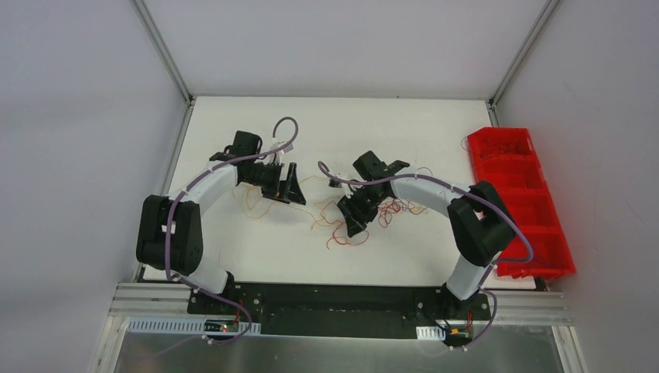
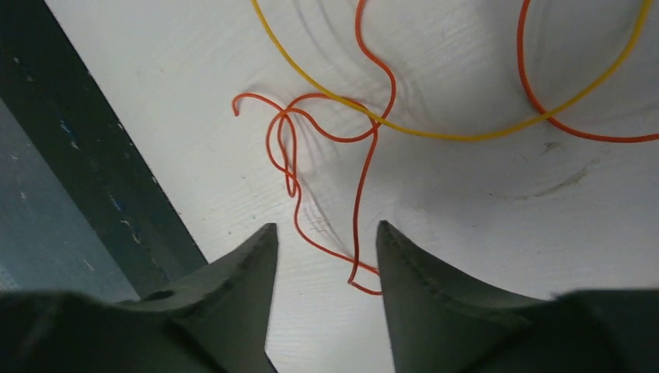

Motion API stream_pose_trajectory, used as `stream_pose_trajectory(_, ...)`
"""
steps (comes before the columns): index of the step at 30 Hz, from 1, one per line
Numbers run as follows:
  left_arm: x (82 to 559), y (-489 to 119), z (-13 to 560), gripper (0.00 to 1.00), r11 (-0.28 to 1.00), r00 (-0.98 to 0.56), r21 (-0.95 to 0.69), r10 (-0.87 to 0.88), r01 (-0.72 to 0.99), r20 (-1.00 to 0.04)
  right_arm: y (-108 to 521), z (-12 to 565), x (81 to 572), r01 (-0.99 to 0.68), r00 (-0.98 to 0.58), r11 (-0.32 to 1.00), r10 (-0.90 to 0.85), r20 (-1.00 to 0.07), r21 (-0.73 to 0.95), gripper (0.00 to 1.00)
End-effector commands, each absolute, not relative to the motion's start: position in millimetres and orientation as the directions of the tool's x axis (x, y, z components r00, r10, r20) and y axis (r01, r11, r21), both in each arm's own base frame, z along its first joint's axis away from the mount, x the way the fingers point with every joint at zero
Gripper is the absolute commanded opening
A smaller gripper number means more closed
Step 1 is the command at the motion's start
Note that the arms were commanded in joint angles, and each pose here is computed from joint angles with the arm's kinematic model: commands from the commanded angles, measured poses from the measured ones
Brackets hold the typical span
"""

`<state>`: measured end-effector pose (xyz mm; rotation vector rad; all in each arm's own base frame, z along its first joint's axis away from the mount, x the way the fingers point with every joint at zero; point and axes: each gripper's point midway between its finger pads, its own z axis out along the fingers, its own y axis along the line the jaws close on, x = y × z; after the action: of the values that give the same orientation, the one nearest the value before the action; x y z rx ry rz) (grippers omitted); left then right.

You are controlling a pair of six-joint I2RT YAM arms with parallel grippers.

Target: Untangle the cables

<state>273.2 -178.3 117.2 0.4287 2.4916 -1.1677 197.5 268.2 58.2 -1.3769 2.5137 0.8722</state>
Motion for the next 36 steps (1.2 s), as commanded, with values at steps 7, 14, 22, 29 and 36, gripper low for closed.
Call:
stream_pose_trajectory(7,276.9,-179.8,54.7,0.61,0.713,-0.91,-0.575,0.239,0.401,-0.338,257.2,68.8,204.5,-0.839,-0.535,0.411,-0.746,-0.398,0.357,0.0)
stream_pose_trajectory(14,262.5,-129.3,47.2,0.0,0.759,-0.955,-0.582,0.196,0.293,-0.225,209.4,159.9,236.2,-0.785,-0.614,0.541,-0.613,-0.497,0.302,0.0)
stream_pose_trajectory(22,274.3,-56.6,40.2,0.0,0.858,-0.971,-0.465,0.145,0.218,-0.189,153.6,291.3,284.0,-0.655,-0.599,0.726,-0.33,-0.729,0.21,0.0)
stream_pose_trajectory(29,280.9,-38.9,35.3,0.0,0.882,-0.977,-0.429,0.135,0.194,-0.164,123.3,405.5,307.0,-0.538,-0.427,0.828,-0.106,-0.898,0.158,0.0)
stream_pose_trajectory(36,289.8,-38.3,38.4,0.0,0.88,-0.975,-0.431,0.135,0.2,-0.177,90.3,491.7,313.0,-0.42,-0.241,0.898,0.031,-0.97,0.133,0.0)
